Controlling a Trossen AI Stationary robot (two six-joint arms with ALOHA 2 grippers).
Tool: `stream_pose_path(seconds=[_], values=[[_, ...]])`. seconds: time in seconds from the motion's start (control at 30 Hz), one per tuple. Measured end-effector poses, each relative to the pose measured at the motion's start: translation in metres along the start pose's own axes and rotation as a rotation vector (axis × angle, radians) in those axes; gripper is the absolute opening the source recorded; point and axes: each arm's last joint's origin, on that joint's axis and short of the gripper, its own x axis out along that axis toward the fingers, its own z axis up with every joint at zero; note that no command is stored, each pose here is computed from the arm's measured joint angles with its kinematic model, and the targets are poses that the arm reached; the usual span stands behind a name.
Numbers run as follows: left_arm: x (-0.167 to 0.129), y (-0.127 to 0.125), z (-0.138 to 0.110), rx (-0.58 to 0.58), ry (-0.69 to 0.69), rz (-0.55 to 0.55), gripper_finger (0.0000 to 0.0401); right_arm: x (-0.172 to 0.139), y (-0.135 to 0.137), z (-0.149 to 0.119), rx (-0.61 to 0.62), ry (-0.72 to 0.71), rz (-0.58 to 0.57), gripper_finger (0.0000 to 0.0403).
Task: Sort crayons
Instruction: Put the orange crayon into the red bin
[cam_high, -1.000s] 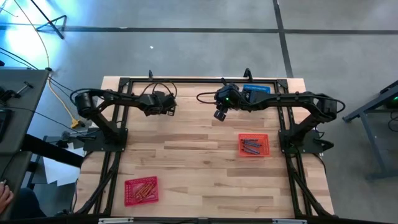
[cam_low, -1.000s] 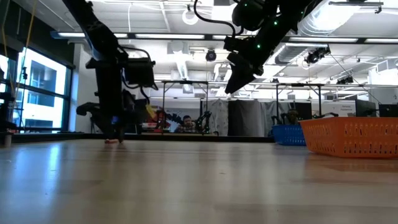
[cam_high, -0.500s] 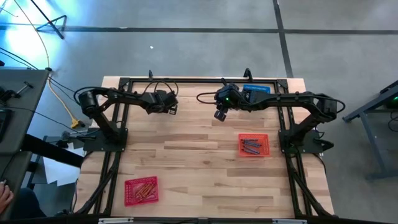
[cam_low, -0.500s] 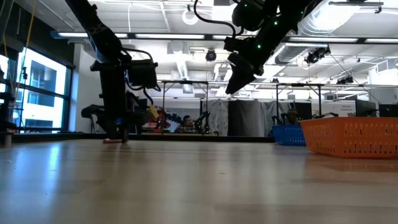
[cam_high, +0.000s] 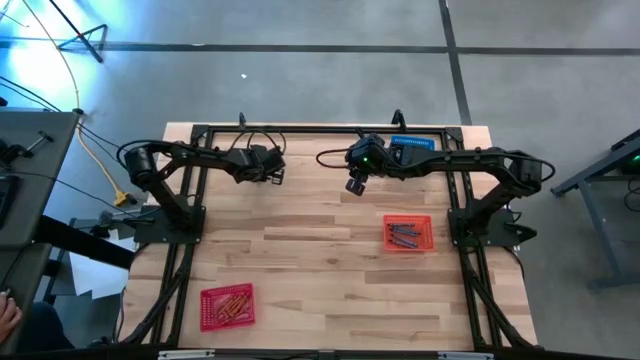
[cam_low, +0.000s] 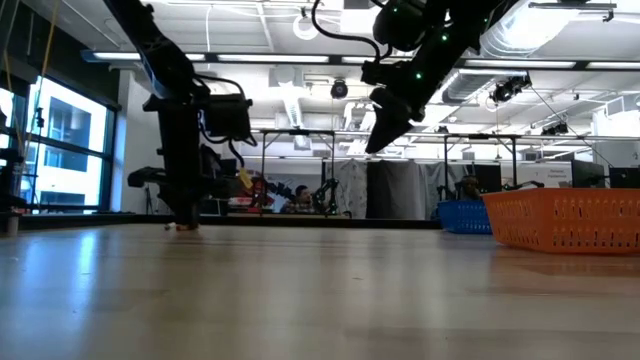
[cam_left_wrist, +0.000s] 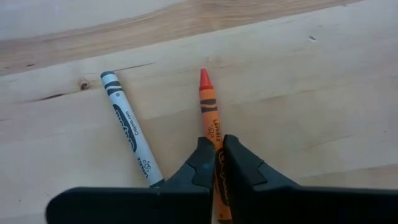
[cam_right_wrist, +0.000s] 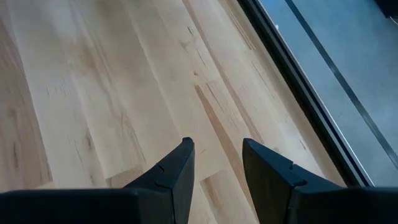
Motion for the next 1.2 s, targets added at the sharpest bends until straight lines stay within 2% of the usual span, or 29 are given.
stream_pose_path(seconds=[0.2, 0.4, 0.6, 0.77, 0.97, 1.1, 1.2], values=[[-0.021, 0.004, -0.003, 0.011, -0.011, -0.057, 0.0001, 0.000, 0.000, -0.002, -0.005, 0.017, 0.001, 0.0129], [-0.054, 0.003, -0.003, 0.009, -0.117, -0.162, 0.0000, 0.000, 0.000, -0.002, -0.015, 0.018, 0.001, 0.0129], [-0.097, -0.006, -0.014, 0.074, -0.254, -0.354, 0.0000, 0.000, 0.000, -0.002, -0.024, 0.018, 0.000, 0.0129], [-0.136, -0.013, -0.043, 0.212, -0.296, -0.567, 0.0000, 0.000, 0.000, -0.002, -0.043, 0.021, 0.001, 0.0129], [-0.176, -0.021, -0.093, 0.428, -0.211, -0.871, 0.0000, 0.000, 0.000, -0.002, -0.058, 0.016, 0.001, 0.0129], [-0.196, -0.022, -0.130, 0.549, -0.058, -1.047, 0.0000, 0.000, 0.000, -0.001, -0.057, 0.013, 0.001, 0.0129], [-0.205, -0.016, -0.155, 0.551, 0.104, -1.091, 0.0000, 0.000, 0.000, -0.001, -0.053, 0.013, 0.005, 0.0129]])
